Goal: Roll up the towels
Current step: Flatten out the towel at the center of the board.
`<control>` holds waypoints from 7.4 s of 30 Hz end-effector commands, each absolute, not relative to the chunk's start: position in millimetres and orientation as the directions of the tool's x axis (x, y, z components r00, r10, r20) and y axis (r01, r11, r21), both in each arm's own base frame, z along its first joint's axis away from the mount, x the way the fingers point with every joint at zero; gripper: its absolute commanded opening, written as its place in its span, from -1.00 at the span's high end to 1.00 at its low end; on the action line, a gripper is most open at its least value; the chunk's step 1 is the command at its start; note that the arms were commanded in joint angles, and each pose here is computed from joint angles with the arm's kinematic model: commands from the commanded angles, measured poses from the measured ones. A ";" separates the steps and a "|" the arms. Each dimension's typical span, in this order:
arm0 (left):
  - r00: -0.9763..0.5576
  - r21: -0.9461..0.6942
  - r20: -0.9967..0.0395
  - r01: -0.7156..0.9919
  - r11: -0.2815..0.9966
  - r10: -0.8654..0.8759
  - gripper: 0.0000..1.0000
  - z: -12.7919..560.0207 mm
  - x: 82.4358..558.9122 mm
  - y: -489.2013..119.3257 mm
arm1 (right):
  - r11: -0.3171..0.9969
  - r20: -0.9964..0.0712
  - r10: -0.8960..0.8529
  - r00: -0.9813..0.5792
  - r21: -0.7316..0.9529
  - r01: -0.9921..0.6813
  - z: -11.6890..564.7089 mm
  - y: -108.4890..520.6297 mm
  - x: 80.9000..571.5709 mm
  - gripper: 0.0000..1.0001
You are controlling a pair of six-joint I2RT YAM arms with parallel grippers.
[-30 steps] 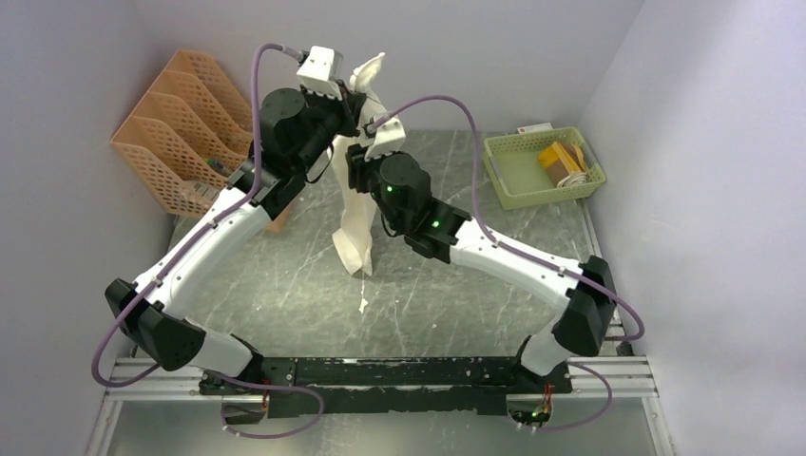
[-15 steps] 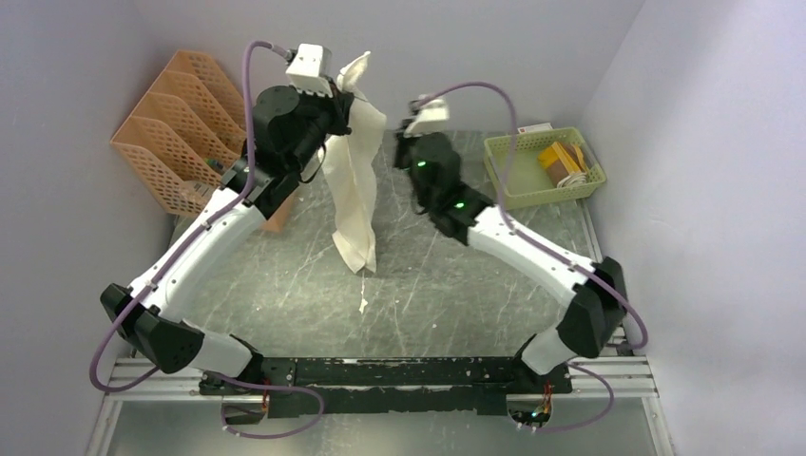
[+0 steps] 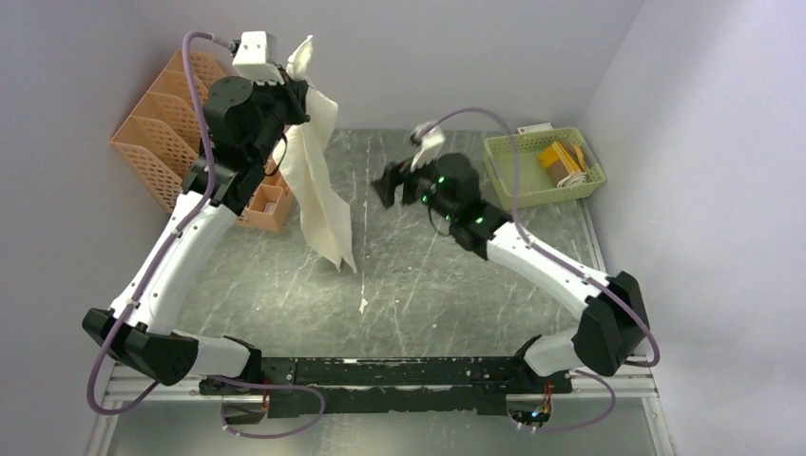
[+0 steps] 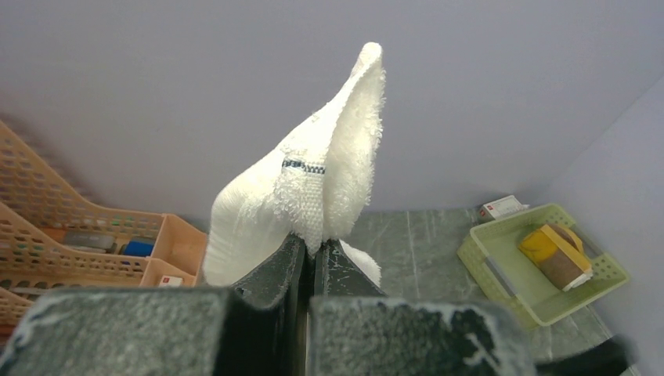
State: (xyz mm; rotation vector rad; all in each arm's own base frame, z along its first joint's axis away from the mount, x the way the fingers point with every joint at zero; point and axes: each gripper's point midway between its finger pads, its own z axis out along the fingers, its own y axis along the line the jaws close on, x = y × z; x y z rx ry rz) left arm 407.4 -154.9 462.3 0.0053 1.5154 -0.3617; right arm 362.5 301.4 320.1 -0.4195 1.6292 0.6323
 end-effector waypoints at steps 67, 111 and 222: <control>0.070 -0.127 -0.989 0.069 0.990 -0.131 0.86 484.4 394.8 -111.0 | 0.772 -0.912 -0.204 -0.356 0.074 -0.632 96.0 461.7 323.3 0.72; -0.010 -0.480 -0.872 0.215 0.850 -0.490 0.86 452.4 233.0 -76.2 | 0.958 -0.946 0.176 0.273 0.101 -0.268 527.7 80.4 264.3 1.00; -0.703 -0.277 -0.337 -0.562 0.779 -0.626 0.79 65.6 194.7 -90.3 | 0.633 -0.454 0.774 -0.442 0.550 0.544 56.3 -23.2 274.0 0.98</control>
